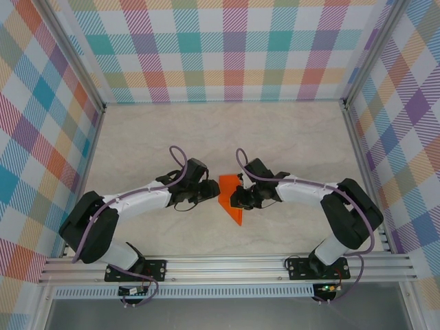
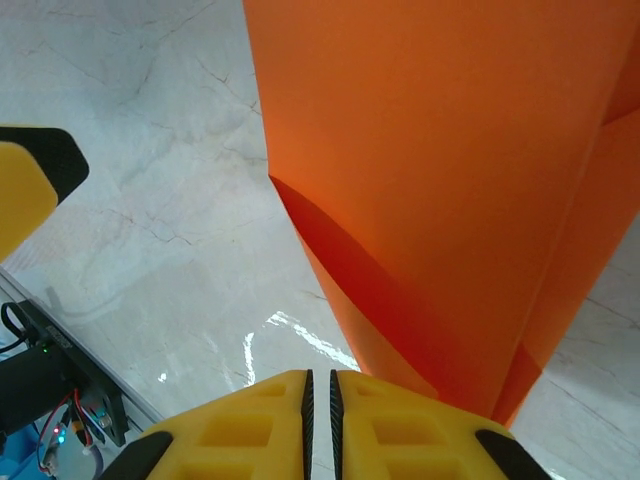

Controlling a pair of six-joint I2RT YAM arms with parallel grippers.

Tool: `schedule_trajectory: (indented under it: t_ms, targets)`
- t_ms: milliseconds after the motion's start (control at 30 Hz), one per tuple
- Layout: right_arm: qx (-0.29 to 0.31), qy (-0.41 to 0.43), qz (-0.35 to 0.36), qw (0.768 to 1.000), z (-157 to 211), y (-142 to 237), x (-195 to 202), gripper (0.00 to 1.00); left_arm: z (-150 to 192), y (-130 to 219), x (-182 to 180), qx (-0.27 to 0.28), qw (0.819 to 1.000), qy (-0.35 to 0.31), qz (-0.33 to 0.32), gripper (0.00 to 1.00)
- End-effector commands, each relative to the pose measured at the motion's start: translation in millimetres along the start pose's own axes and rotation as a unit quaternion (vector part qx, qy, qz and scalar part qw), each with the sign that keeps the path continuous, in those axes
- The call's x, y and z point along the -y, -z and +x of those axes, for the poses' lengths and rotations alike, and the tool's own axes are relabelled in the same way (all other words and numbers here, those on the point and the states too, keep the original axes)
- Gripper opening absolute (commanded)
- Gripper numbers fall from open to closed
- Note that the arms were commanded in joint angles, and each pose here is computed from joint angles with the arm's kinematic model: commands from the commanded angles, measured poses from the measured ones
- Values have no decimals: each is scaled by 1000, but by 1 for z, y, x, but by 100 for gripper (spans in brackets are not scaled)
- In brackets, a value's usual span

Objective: Fold a paper plane with a square sheet of paper (pick it up from the middle)
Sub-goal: Fold the wing for the fifth time at the center of the table.

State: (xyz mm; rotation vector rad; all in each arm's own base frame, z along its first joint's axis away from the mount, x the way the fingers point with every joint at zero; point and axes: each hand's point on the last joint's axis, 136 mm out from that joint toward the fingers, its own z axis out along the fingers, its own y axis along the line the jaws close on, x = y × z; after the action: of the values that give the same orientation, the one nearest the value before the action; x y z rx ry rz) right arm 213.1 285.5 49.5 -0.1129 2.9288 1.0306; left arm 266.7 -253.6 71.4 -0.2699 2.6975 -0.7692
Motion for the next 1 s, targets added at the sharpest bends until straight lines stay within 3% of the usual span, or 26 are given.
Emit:
schedule_trajectory:
  t_ms: [0,600,967]
  targets:
    - [12,0,-4,1000,-11,0,-1,15,3,-6,-1,-14,1000,7,7,48]
    - [13,-60,-28,998,-3,-11,46,16,15,-23,17,-52,998,-4,25,52]
    - [20,-67,-37,997,-4,-8,51,16,27,-43,28,-80,996,3,29,52]
